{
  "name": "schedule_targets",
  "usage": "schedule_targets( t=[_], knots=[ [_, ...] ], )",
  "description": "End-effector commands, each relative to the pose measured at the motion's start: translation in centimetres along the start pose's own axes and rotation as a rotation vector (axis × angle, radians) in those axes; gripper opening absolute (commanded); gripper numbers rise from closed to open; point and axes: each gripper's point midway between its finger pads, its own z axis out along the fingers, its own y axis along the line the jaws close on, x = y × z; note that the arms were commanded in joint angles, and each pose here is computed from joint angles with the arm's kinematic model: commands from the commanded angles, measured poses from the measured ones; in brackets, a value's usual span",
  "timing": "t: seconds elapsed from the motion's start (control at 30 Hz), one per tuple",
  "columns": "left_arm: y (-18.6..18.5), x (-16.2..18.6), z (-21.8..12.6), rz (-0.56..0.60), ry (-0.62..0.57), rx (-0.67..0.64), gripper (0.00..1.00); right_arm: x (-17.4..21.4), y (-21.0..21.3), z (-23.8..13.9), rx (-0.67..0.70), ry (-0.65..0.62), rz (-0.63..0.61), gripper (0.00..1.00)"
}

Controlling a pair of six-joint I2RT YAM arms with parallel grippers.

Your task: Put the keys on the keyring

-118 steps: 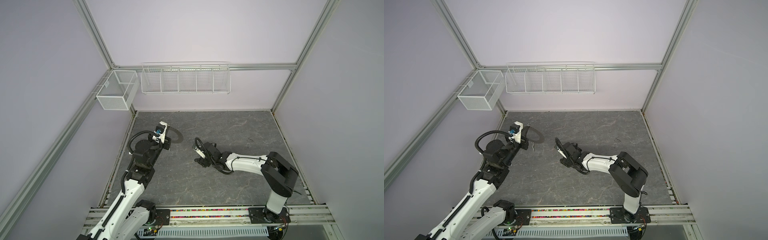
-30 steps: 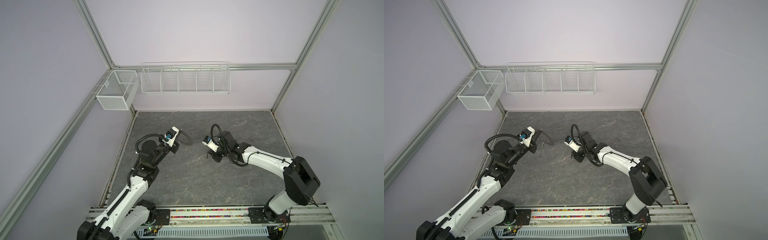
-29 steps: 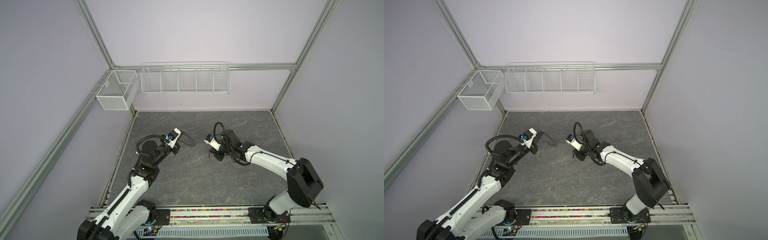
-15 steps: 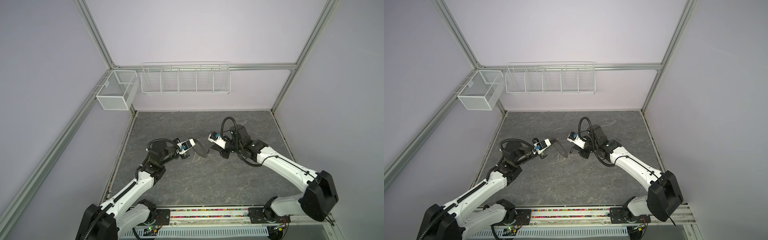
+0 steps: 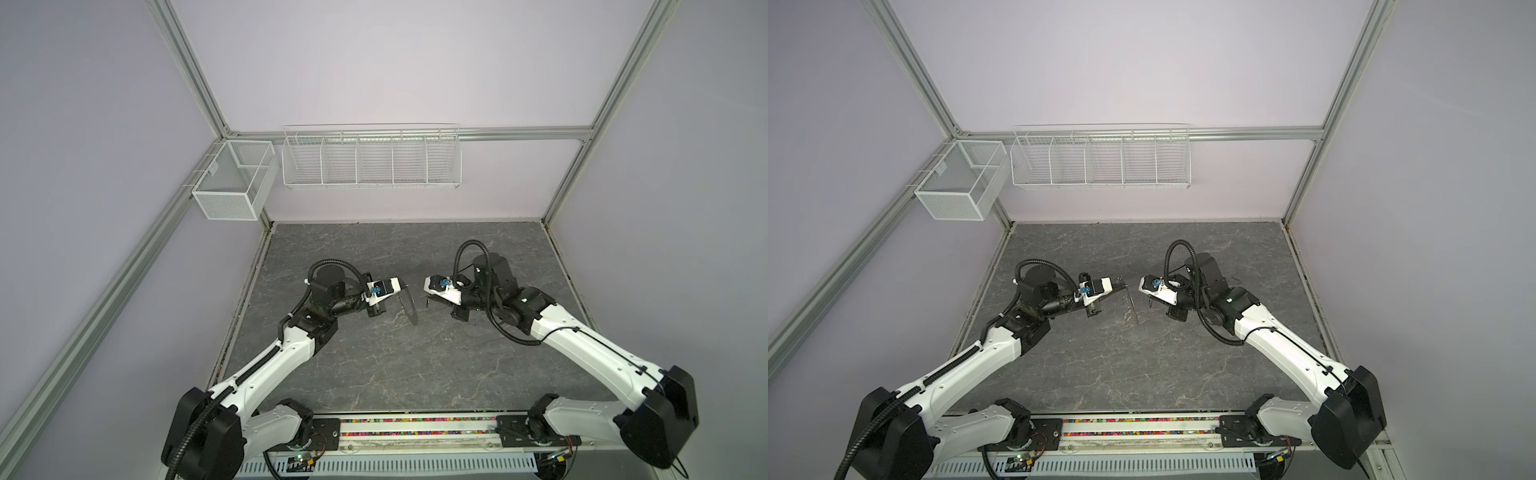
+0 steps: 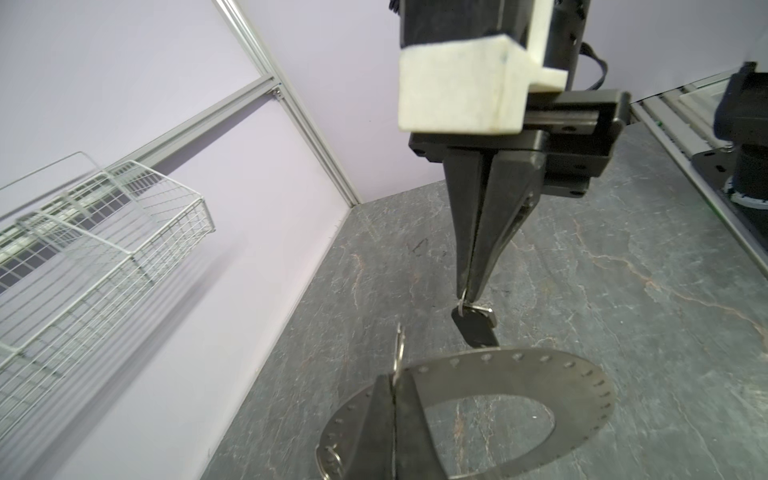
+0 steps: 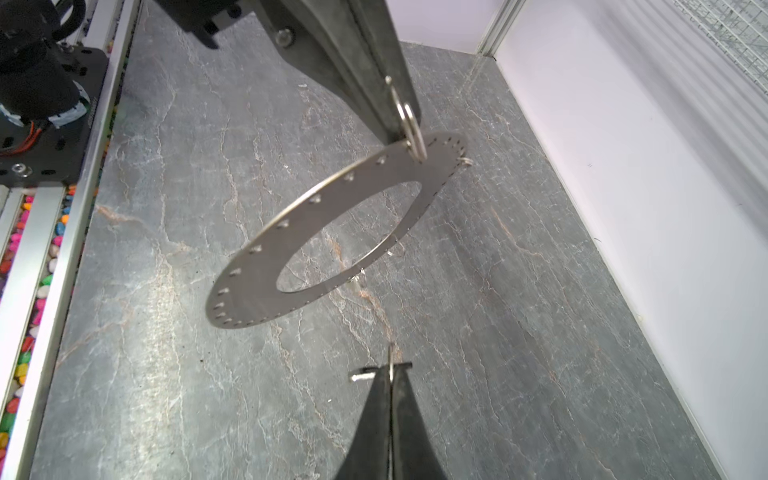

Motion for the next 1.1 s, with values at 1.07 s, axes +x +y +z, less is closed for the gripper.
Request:
schedule_targets(
  t=[1.07],
  knots=[
    [-5.1, 0.5, 1.7, -0.200, 0.068, 0.315, 0.00, -2.1, 2.2, -0.3, 0.088, -0.045, -0.495, 0.07]
  ],
)
